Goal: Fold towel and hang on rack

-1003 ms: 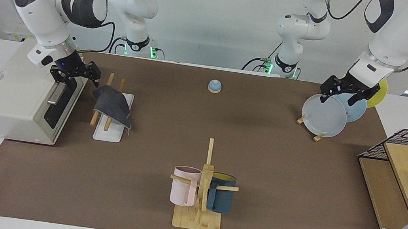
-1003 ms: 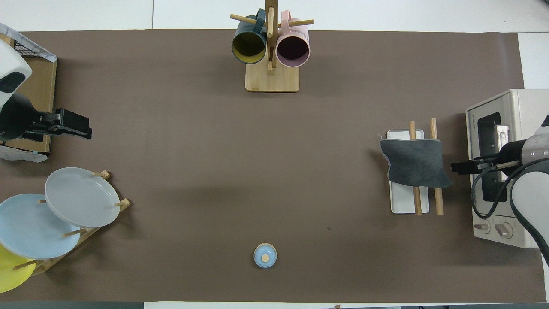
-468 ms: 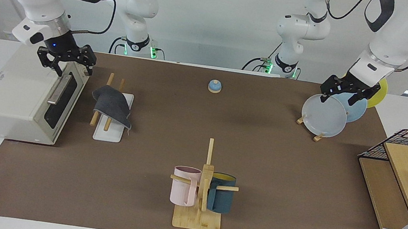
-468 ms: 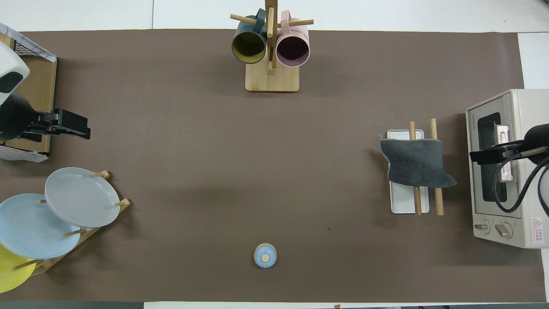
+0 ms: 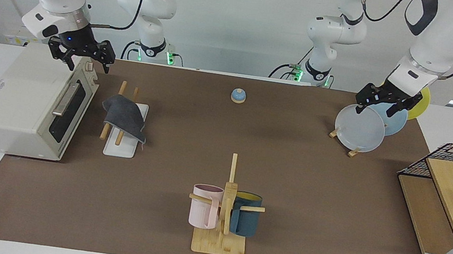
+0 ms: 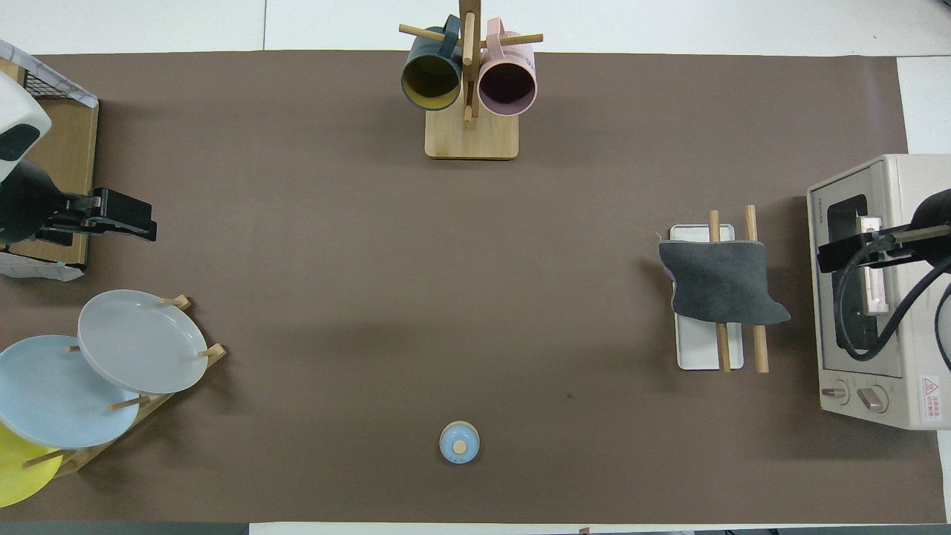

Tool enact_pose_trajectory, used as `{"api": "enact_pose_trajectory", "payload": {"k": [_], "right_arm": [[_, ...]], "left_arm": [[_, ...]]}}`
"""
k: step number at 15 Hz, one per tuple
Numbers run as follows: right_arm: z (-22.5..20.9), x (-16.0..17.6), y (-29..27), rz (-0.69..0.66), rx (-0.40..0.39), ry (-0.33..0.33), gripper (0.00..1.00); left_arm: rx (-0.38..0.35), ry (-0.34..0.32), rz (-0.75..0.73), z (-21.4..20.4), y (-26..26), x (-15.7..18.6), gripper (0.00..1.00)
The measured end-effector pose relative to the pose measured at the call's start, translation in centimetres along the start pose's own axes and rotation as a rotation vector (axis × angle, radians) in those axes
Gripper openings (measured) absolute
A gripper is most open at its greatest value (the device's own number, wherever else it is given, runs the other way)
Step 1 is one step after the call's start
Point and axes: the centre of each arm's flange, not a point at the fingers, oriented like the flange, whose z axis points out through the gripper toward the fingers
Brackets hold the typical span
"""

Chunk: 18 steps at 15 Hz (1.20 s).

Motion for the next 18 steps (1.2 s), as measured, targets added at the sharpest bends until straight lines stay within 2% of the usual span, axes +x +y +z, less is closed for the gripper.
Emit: {"api": "enact_pose_trajectory", "payload": {"k": [9, 18], "right_arm": [[0.5, -0.09, 0.15, 0.003, 0.004, -0.023, 1.0], [0.16, -0.08, 0.11, 0.078, 0.002, -0.016, 1.0]], "left_arm": [[0.0, 0.0, 0.0, 0.0, 0.0, 0.0, 1.0], [0.0, 0.0, 0.0, 0.0, 0.0, 0.0, 1.0]]}}
